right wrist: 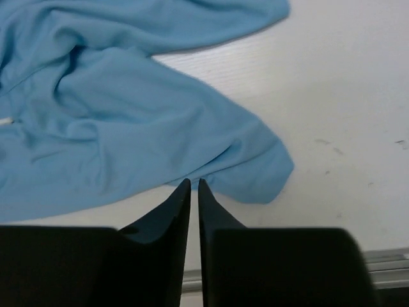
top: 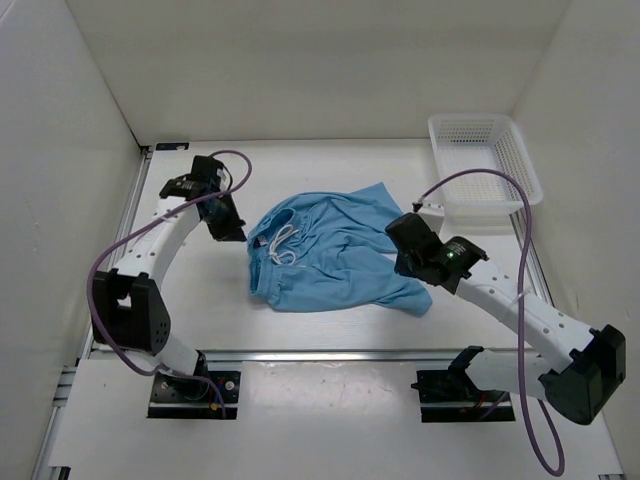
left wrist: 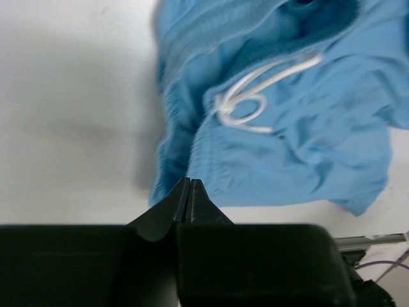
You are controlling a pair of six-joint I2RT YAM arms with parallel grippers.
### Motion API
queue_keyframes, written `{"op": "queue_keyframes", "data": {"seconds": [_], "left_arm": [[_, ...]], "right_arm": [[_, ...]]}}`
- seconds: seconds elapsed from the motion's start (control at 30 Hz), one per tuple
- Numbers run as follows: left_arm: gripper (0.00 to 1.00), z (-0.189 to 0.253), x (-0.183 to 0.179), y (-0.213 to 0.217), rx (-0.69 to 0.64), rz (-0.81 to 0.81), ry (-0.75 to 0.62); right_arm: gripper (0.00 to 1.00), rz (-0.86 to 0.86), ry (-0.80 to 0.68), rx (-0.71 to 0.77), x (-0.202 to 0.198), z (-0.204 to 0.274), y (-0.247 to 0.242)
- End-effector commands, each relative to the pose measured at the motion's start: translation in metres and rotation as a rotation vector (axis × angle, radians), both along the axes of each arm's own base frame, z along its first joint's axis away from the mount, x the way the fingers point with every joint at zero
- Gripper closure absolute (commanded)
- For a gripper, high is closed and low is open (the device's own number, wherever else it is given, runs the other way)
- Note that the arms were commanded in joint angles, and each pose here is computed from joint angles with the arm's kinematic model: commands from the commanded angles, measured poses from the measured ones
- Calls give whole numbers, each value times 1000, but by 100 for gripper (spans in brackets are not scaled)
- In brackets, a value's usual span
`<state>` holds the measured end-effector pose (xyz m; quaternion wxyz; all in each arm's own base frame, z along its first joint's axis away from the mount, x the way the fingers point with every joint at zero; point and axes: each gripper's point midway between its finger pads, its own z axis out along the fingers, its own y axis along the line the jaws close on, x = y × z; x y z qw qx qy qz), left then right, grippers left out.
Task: Fold and stack the shorts
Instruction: Flatten the shorts out
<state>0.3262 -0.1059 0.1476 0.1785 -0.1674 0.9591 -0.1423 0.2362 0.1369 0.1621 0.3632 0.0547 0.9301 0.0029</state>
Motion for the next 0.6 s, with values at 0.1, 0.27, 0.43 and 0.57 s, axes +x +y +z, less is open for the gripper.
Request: {"op": "queue_keyframes", "data": {"seconds": [0.1, 0.27, 0.43, 0.57], "left_arm": [[33, -43, -67, -8, 7, -77, 91], [0, -67, -86, -44, 28, -183, 139], [0, -105, -78, -53, 83, -196, 194], [29, -118, -61, -55, 115, -188, 211]], "right_arm": [[88, -62, 266, 420, -56, -53, 38], [36, -178, 328, 641, -74, -82, 32], [18, -342, 328, 760, -67, -92, 12], [19, -435, 322, 788, -58, -106, -4]]}}
